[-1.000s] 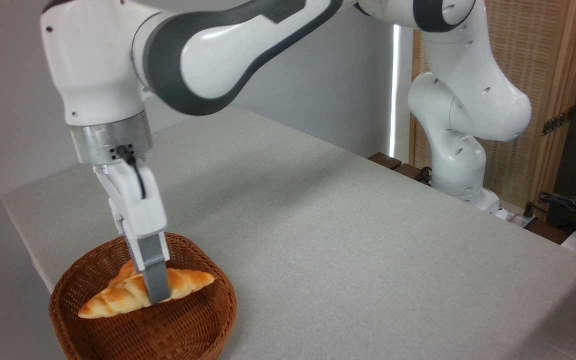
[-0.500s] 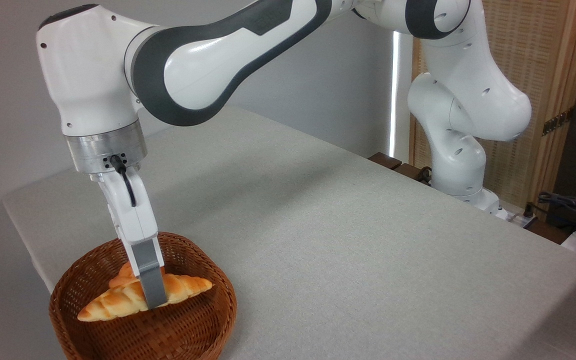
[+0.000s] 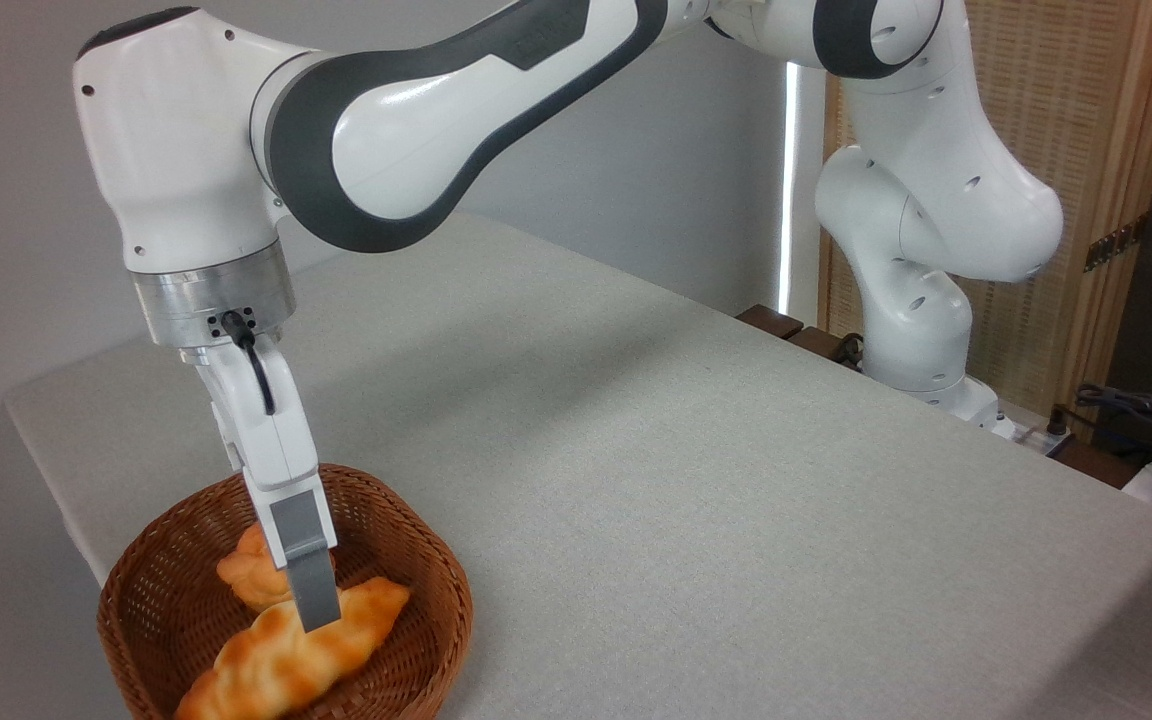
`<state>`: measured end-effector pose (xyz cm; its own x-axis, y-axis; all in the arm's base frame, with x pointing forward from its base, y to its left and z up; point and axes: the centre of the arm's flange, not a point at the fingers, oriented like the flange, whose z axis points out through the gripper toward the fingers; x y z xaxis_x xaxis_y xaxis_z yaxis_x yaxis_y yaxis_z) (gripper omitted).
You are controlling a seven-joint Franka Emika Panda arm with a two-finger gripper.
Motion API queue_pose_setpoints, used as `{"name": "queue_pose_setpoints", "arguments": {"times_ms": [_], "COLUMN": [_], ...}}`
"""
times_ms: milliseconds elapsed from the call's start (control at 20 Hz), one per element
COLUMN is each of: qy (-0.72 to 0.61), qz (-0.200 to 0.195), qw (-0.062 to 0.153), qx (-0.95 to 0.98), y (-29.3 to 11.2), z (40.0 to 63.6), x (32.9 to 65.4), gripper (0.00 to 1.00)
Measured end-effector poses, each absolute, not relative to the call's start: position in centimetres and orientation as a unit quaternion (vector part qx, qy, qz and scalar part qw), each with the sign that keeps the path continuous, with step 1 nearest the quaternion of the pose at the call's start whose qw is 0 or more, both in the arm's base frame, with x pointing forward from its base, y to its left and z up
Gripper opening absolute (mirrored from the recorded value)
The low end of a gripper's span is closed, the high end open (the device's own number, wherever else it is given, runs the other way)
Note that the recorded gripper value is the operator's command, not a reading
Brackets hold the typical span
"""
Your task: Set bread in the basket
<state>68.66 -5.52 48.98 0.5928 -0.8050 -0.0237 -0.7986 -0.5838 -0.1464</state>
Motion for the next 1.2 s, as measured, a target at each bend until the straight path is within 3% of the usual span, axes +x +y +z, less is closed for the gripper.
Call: {"name": "queue_pose_setpoints", "arguments": {"times_ms": [200, 400, 650, 850, 1200], "qy": [0.449, 0.431, 0.381, 0.37, 0.377], "qz": [-0.025, -0.042, -0.052, -0.047, -0.022], "qw": [0.072, 0.074, 0.024, 0.001, -0.004], "qx": [-0.89, -0.899, -0.923, -0.928, -0.926], "y": [-5.4, -3.5, 1.2, 1.7, -0.3], "z": [49.2, 51.4, 57.7, 60.5, 60.1], "x": [68.7, 68.7, 65.1, 61.8, 56.4], "gripper": [1.0, 1.0, 1.0, 1.0, 1.0]}}
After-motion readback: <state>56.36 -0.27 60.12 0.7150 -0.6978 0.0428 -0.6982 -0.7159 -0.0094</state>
